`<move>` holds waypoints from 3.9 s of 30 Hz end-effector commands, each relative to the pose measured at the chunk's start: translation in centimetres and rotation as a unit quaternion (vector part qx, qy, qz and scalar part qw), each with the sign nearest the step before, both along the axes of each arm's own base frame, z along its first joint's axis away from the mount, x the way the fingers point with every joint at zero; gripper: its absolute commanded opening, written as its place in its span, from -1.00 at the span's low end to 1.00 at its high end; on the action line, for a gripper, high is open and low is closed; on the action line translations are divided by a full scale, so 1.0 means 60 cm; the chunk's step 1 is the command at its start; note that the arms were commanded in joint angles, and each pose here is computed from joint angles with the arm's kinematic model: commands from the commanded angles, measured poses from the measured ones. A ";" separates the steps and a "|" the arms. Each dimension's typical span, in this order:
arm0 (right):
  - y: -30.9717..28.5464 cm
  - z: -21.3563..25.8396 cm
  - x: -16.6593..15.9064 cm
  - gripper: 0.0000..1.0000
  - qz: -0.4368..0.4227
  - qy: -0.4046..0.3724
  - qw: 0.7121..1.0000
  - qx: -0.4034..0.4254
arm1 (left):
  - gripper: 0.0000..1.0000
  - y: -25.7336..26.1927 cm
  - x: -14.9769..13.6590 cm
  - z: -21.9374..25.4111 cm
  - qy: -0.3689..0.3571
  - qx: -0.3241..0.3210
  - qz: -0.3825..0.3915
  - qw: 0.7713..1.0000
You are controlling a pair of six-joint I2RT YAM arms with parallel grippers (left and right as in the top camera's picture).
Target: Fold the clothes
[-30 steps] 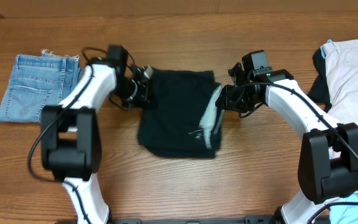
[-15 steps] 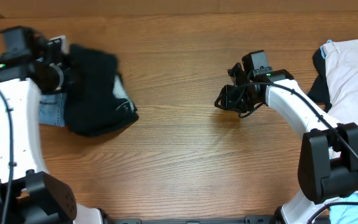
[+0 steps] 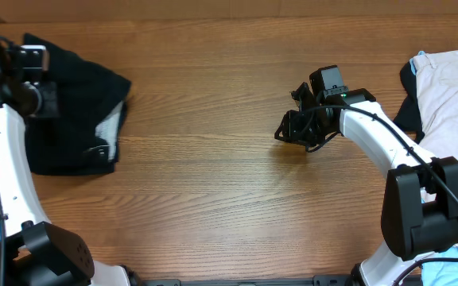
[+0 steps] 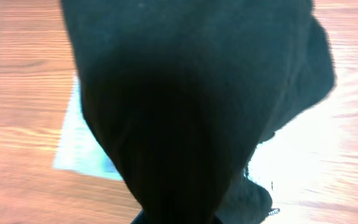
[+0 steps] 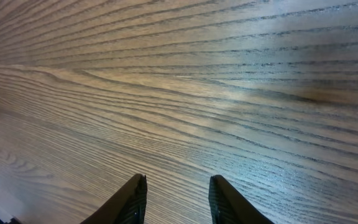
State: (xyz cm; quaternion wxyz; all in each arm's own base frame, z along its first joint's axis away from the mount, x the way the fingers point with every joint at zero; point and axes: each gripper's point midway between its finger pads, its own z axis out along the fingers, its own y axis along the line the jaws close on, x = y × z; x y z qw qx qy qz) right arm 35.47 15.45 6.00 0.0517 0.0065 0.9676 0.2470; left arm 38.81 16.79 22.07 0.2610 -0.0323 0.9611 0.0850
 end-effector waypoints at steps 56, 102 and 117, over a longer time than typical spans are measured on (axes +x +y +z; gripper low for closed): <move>-0.017 0.093 0.037 -0.25 0.016 -0.053 0.998 0.015 | -0.60 -0.020 -0.010 -0.162 0.094 -0.261 0.100 0.956; -0.057 0.557 -0.110 1.00 0.068 -0.418 0.905 0.032 | 1.00 -0.280 -0.228 0.188 0.015 -0.096 -0.064 0.993; -0.153 0.466 -0.202 1.00 -0.032 -0.538 0.837 -0.090 | 1.00 -0.280 -0.228 0.188 0.015 -0.096 -0.064 0.993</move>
